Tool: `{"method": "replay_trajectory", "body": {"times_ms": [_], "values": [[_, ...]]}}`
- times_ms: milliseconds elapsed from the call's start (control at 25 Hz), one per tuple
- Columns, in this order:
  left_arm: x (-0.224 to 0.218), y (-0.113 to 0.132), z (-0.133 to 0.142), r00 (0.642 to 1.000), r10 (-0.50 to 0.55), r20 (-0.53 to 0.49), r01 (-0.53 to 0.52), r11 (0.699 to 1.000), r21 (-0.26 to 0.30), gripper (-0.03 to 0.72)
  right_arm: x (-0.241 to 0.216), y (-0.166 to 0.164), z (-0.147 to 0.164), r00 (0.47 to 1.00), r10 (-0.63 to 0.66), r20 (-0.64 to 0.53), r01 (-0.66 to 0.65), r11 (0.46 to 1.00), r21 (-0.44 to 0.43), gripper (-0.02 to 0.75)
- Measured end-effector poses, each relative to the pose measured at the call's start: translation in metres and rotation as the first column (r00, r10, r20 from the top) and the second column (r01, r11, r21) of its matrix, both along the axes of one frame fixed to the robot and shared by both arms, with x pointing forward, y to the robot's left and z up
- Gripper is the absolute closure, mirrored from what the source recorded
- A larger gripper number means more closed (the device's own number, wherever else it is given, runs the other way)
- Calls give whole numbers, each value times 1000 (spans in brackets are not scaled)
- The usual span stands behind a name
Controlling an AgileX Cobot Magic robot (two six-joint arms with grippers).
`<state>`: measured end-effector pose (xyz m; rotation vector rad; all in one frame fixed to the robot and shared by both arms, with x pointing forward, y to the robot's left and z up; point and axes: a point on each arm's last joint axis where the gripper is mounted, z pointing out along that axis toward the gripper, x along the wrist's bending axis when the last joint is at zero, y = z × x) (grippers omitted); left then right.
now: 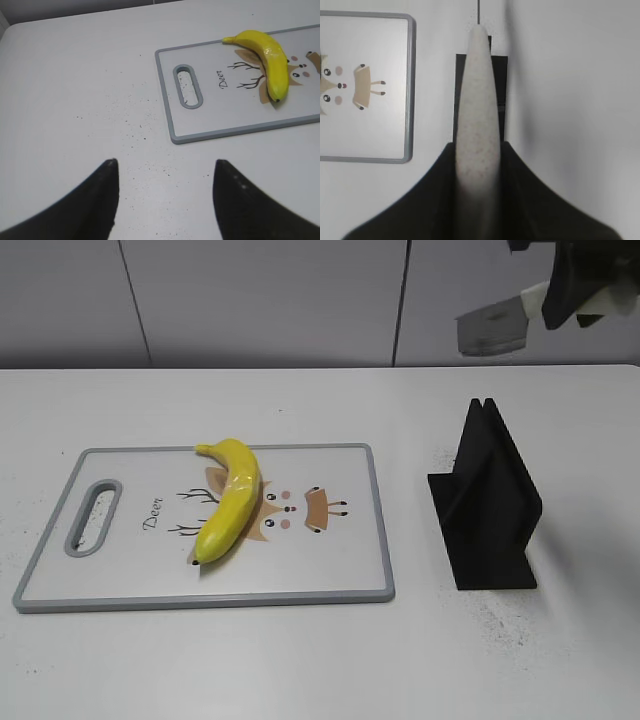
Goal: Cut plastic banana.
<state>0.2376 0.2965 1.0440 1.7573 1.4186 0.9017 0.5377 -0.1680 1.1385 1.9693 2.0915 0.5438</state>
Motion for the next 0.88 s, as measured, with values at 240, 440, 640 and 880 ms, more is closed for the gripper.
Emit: {"method": "replay_trajectory", "body": {"times_ms": [240,440,640,880], "values": [[0,0,0,1000,0,0,0,1000,0,124,2,1,16,997,43,57,-43,999,0,569],[1,0,0,1000,0,-6,0,1000,0,126,2,6,21,961,258,99,-254,966,-50,569],[15,-2,12,1000,-23,-10,23,1000,2,127,11,21,22,828,513,227,-506,858,-93,569],[61,-8,33,992,-113,-52,116,992,59,127,27,39,-1,627,746,225,-727,664,-175,569]]}}
